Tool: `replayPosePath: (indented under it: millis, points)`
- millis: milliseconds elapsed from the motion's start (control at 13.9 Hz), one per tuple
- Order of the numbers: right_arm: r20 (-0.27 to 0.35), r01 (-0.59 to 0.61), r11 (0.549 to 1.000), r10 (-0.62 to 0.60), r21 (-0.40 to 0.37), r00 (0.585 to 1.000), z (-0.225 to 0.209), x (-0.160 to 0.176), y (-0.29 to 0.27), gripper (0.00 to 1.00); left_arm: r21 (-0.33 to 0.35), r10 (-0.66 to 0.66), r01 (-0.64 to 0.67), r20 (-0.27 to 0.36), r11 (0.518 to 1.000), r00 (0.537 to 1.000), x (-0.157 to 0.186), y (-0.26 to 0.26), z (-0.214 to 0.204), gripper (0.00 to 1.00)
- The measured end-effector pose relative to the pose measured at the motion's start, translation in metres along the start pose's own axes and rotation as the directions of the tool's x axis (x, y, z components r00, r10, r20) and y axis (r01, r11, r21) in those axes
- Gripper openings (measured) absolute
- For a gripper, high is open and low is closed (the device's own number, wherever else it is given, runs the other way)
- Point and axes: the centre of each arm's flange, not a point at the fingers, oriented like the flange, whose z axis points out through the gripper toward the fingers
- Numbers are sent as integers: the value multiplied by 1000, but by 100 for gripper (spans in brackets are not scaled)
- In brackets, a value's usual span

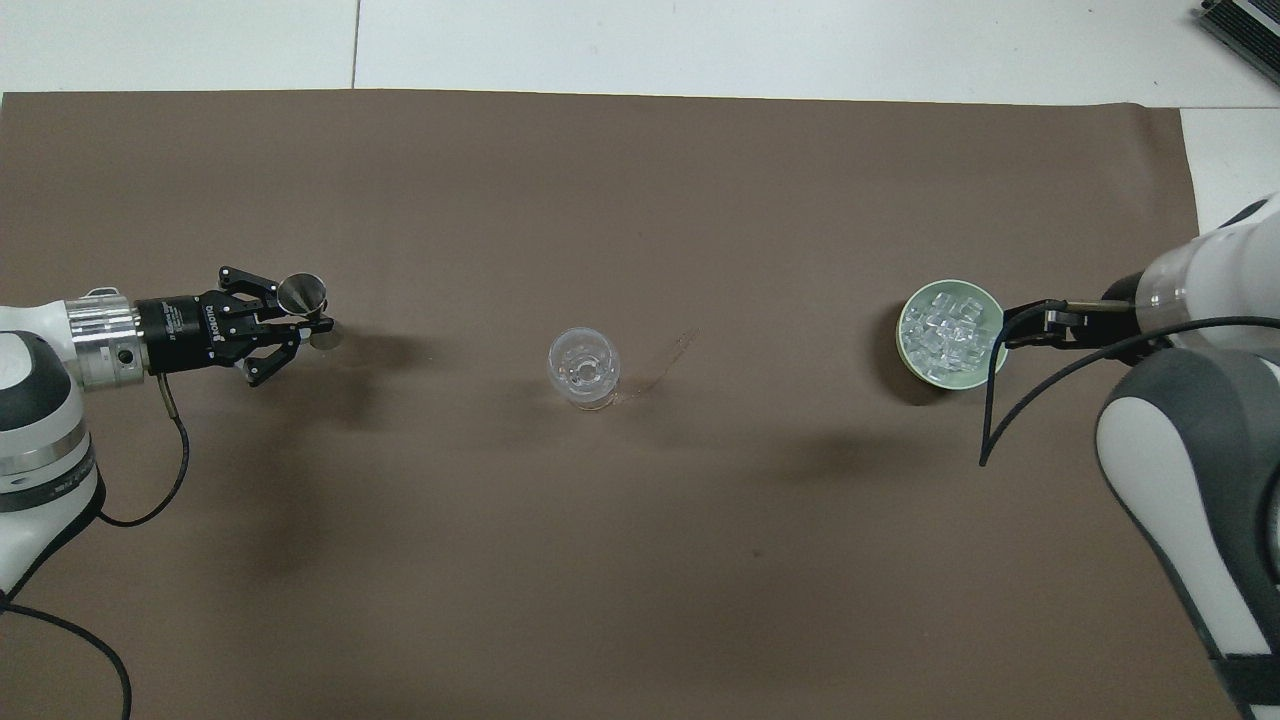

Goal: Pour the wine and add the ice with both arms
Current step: 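Set down the shot cup while the right gripper reaches the ice tin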

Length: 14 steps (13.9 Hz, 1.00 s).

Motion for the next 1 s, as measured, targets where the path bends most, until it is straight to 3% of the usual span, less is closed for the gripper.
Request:
replayPosePath:
  millis: [430, 789, 1004]
  points:
    - [-30, 13, 1000, -13, 11, 999, 83, 12, -6, 100, -33, 7, -7, 16, 999, 1000, 39, 7, -15, 22]
    - [-55, 21, 1000, -21, 14, 998, 127, 17, -8, 100, -43, 3, -2, 31, 999, 1000, 57, 4, -22, 22]
    - [-57, 22, 1000, -21, 15, 998, 136, 17, -8, 94, -37, 9, -8, 31, 999, 999, 61, 1, -20, 22]
